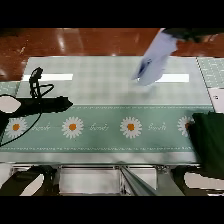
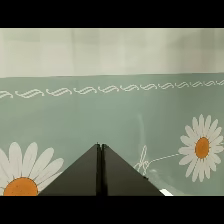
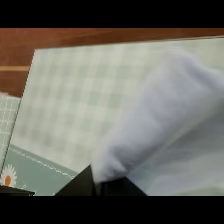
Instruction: Fold the shirts.
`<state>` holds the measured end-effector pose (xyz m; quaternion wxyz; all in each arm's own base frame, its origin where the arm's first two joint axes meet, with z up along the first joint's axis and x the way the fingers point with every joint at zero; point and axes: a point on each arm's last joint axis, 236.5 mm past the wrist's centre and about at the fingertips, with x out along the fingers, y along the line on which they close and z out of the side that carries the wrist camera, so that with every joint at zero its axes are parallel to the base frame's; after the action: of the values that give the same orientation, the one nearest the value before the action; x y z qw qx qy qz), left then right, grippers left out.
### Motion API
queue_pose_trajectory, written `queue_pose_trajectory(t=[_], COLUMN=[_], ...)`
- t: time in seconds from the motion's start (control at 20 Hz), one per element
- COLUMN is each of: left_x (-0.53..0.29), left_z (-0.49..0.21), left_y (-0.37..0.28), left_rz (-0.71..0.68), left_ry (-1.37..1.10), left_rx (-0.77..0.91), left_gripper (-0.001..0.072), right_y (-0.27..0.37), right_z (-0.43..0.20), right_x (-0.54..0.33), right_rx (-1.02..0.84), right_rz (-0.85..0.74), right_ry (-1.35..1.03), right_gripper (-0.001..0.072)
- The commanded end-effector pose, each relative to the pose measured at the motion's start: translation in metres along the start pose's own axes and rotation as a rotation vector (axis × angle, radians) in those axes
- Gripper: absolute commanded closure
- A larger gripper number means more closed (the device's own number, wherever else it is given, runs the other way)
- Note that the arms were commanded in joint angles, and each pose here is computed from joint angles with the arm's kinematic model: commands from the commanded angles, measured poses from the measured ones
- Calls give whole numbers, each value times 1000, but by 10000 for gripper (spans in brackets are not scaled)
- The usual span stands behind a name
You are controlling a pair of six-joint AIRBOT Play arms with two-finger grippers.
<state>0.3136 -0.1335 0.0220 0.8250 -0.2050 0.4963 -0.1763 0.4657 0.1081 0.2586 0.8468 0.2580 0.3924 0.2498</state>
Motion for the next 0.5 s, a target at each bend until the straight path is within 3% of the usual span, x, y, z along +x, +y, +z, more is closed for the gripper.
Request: queue_pose_trajectory(t=[0.0,0.25,0.45], left_x=[0,0,0], left_z=[0,8,15], left_y=[0,1,2], left_rz=[0,5,10], left_ry=[0,-35,-66], left_rx=[2,1,1], left_gripper=[691,691,691], right_y=[-46,-118,-161], right_z=[5,-50,-132], right_x=[-87,-198,-260], right_rx=[105,290,512], right_rz=[-185,-550,-803], right_ry=[-60,-53,0], right_gripper=[694,694,694])
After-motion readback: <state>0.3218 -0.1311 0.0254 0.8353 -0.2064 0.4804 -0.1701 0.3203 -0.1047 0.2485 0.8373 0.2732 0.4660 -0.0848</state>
